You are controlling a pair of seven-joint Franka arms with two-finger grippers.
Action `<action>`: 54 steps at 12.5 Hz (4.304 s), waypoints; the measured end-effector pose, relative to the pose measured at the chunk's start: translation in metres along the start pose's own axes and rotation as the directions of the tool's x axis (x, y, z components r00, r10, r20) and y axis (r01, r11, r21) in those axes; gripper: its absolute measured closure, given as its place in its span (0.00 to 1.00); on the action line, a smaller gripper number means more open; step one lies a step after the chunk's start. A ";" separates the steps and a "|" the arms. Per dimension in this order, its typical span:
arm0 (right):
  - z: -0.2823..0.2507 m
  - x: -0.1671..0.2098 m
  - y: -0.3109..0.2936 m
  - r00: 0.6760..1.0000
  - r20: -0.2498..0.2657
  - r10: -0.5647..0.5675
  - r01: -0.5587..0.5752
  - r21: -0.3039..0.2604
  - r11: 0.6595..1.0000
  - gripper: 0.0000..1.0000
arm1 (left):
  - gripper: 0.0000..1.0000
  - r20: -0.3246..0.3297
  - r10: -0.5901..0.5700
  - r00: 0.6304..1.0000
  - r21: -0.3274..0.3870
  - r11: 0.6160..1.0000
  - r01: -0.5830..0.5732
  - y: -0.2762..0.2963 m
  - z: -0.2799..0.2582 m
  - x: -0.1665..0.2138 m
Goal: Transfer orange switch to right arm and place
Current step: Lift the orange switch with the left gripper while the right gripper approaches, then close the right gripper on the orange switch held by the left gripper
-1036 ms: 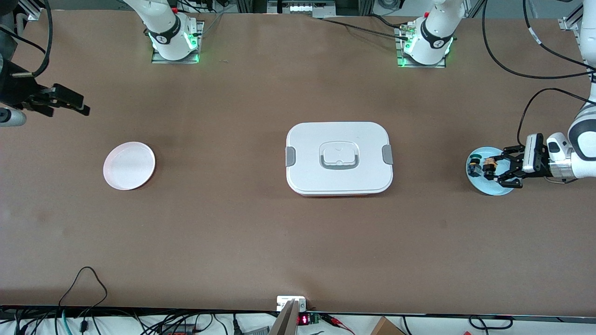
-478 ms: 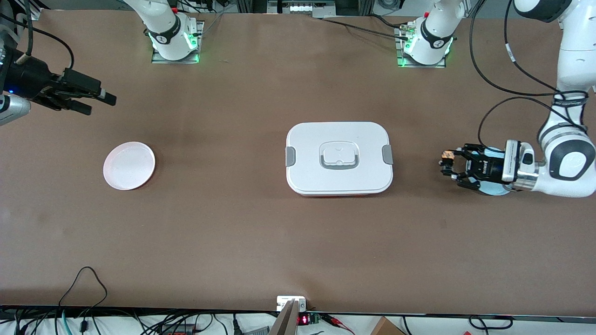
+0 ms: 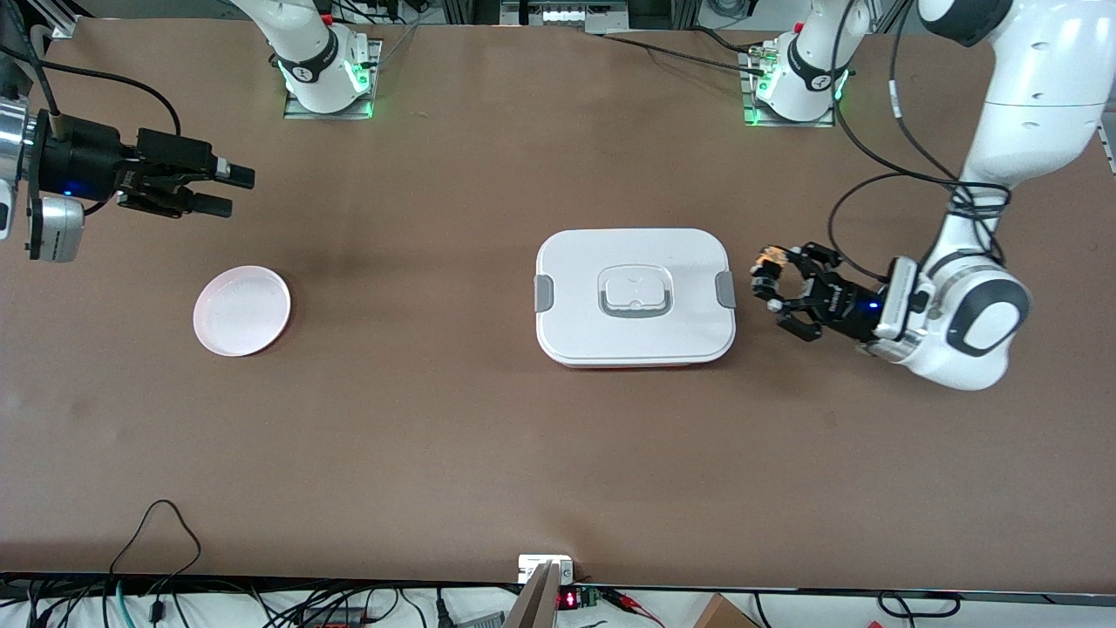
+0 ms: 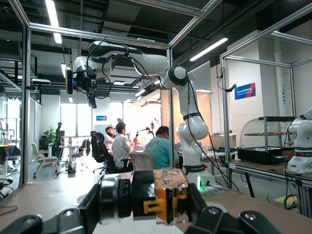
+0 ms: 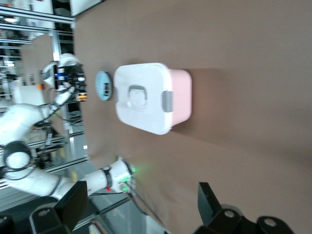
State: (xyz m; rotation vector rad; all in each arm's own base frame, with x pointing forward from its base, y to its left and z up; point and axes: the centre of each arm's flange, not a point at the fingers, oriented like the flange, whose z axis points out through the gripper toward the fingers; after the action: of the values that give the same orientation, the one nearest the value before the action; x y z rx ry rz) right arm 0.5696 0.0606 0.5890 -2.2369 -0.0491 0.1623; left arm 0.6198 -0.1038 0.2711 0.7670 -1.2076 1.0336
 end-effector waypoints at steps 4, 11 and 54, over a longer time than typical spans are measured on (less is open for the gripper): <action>0.027 0.025 0.026 0.996 0.072 0.055 -0.072 0.261 0.963 0.00 | 0.27 -0.175 -0.026 0.984 0.050 0.998 0.035 -0.058 0.134 0.002; 0.060 0.040 0.041 0.986 0.121 0.111 -0.154 0.445 0.882 0.00 | 0.27 -0.146 -0.140 0.979 0.269 0.947 0.175 -0.116 0.287 0.052; 0.150 0.047 0.004 0.975 0.201 0.096 -0.191 0.538 0.821 0.67 | 0.08 -0.119 -0.219 0.968 0.468 0.848 0.249 -0.108 0.446 0.059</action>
State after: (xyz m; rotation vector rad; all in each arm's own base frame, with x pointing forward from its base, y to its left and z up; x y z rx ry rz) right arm 0.5963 0.1790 0.4893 -1.6353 0.0721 0.3945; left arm 0.5581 -0.5333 0.4309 1.2303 -0.7779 1.1555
